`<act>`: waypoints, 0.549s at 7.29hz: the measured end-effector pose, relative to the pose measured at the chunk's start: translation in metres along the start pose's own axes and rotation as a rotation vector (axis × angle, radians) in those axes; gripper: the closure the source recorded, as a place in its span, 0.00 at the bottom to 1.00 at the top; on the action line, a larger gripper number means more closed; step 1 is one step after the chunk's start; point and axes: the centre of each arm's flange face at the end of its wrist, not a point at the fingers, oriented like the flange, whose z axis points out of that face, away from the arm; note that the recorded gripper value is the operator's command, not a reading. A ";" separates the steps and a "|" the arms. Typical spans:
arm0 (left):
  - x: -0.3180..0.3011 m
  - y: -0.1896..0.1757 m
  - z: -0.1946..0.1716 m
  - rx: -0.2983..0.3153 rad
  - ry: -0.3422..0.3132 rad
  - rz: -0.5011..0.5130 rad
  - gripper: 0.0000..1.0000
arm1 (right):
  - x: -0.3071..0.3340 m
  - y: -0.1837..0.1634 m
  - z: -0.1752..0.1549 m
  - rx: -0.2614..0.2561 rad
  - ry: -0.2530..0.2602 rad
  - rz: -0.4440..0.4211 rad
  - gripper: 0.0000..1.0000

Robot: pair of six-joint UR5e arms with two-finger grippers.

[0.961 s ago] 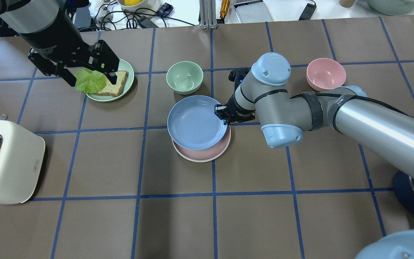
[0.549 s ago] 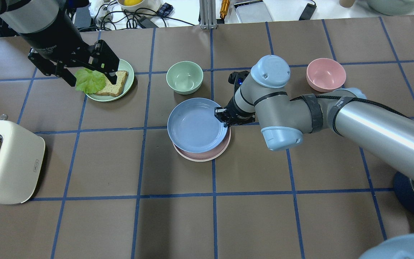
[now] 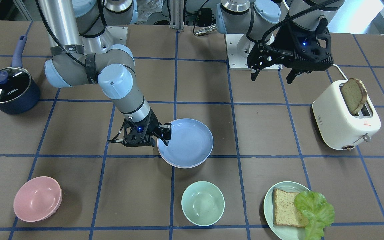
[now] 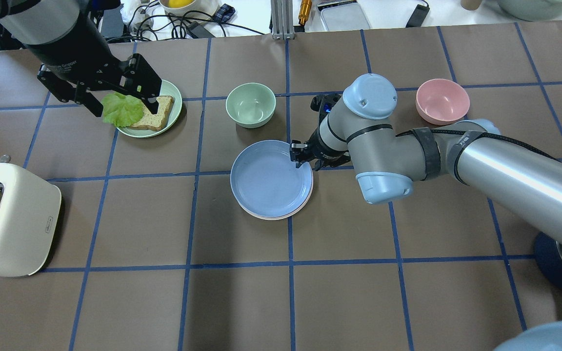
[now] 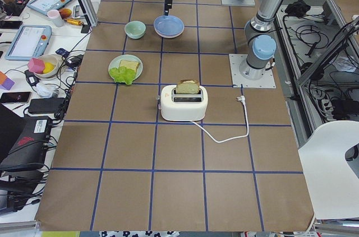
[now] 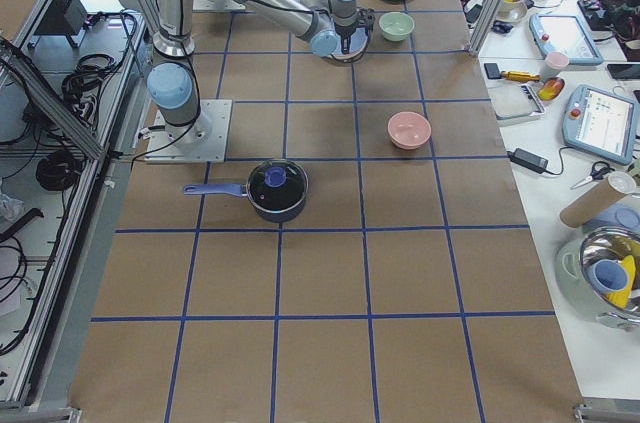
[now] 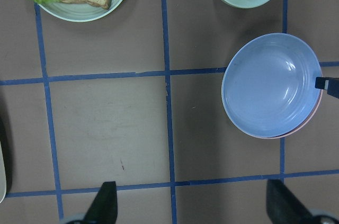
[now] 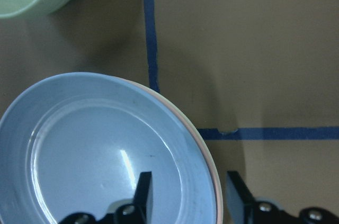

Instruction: Stack three plates with pink and blue

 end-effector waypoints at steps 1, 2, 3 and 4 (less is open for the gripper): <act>0.000 0.000 0.000 0.000 0.000 0.000 0.00 | -0.004 -0.010 -0.009 0.025 -0.004 -0.006 0.13; 0.000 0.000 0.000 0.001 0.000 0.000 0.00 | -0.008 -0.021 -0.019 0.046 -0.006 -0.011 0.13; 0.000 0.000 0.000 0.000 0.000 0.000 0.00 | -0.012 -0.032 -0.030 0.059 -0.007 -0.018 0.13; 0.000 0.000 0.000 0.000 0.000 0.000 0.00 | -0.012 -0.047 -0.043 0.068 -0.004 -0.035 0.13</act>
